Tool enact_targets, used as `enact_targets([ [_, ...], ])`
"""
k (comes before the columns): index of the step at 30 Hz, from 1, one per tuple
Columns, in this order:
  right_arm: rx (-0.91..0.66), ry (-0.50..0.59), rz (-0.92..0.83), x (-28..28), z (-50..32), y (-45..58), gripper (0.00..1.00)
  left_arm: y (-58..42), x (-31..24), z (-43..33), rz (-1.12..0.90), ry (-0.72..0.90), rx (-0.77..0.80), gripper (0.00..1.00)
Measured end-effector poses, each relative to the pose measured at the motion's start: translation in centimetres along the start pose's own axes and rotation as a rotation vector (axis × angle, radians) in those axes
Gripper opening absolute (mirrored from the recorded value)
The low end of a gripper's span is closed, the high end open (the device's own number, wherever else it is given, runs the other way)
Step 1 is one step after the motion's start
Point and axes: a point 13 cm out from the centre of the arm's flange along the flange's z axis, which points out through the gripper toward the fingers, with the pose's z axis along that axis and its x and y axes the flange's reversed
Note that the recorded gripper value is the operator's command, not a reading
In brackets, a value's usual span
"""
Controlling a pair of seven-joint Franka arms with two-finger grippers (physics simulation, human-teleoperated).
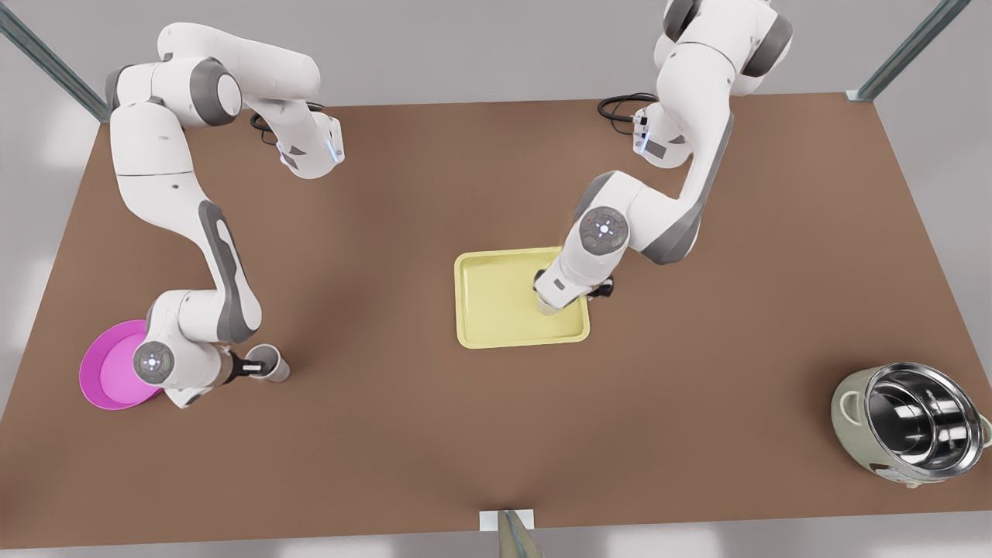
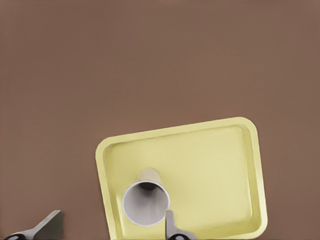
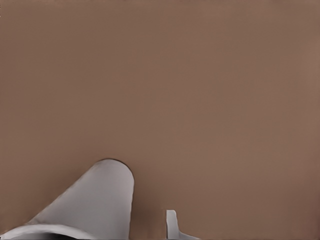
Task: Use the left arm to pick up the white IKEA cup from the tray and place it on the middle-left position; use the right arm to pick up the white IKEA cup from the tray and place it on the middle-right position
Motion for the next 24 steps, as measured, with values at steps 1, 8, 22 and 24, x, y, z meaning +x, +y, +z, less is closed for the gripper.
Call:
enact_targets([
  [1, 0.003, -0.004, -0.013, -0.1, -0.3, -0.1, 1.00, 0.8, -0.8, 1.5, -0.023, 0.004, -0.003, 1.00],
  [8, -0.022, -0.034, -0.093, -1.1, -4.0, 0.2, 1.00, 3.8, 3.2, 11.0, -0.091, 0.076, -0.032, 1.00],
  [22, 0.079, -0.163, -0.164, 6.6, -32.3, 2.0, 1.00, 2.3, 6.3, 16.9, -0.141, -0.011, 0.023, 1.00],
  [24, 0.075, -0.161, -0.138, 7.0, -33.2, 1.1, 1.00, 2.3, 6.2, 17.4, -0.148, -0.020, 0.028, 1.00],
])
